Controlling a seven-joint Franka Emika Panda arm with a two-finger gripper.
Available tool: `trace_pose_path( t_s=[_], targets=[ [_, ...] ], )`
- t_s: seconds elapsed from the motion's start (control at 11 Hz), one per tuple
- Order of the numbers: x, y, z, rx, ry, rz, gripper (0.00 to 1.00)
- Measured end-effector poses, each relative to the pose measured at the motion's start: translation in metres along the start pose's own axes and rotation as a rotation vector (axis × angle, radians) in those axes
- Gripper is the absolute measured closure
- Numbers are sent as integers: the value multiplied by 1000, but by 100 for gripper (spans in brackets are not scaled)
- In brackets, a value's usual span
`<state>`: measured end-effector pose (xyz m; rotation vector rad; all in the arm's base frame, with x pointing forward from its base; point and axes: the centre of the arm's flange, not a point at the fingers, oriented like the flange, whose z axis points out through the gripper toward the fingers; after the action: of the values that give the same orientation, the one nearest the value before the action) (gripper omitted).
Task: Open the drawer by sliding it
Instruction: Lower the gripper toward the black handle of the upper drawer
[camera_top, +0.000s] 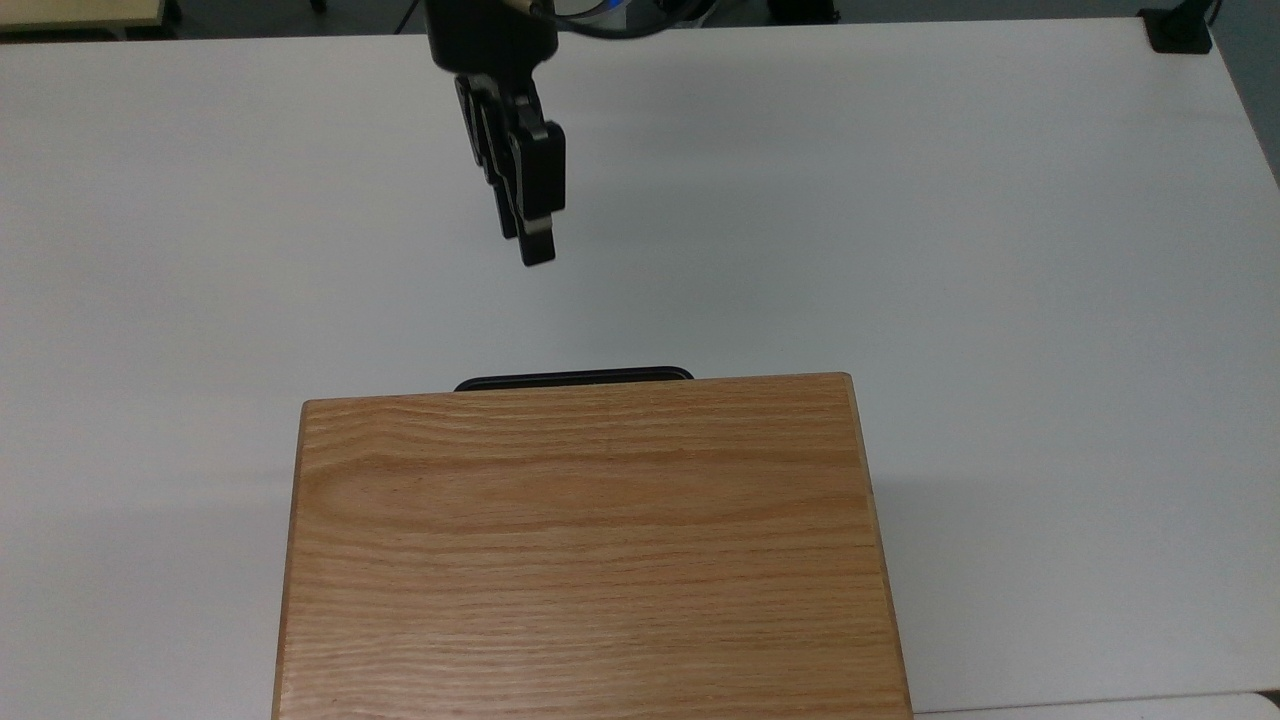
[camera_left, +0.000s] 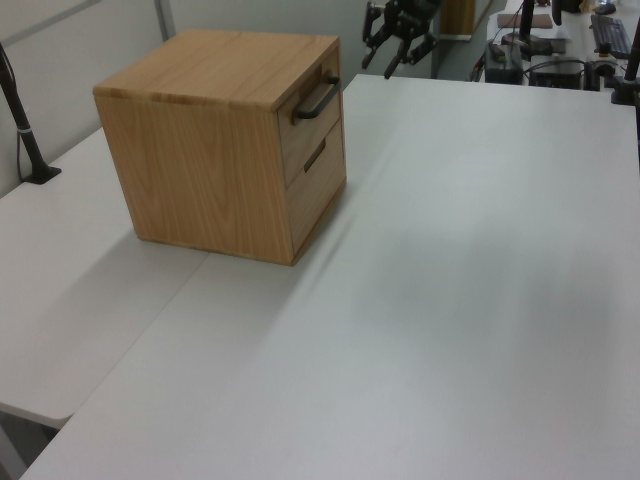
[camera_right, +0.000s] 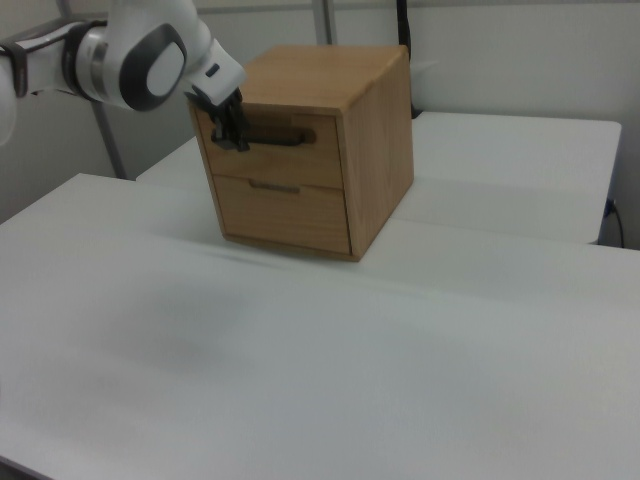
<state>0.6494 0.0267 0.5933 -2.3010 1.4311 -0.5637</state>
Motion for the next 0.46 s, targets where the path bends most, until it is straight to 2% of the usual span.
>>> trace_pose_path(
  t_s=[0.46],
  targets=[
    [7,-11,55,79,-16,75,58]
  ],
)
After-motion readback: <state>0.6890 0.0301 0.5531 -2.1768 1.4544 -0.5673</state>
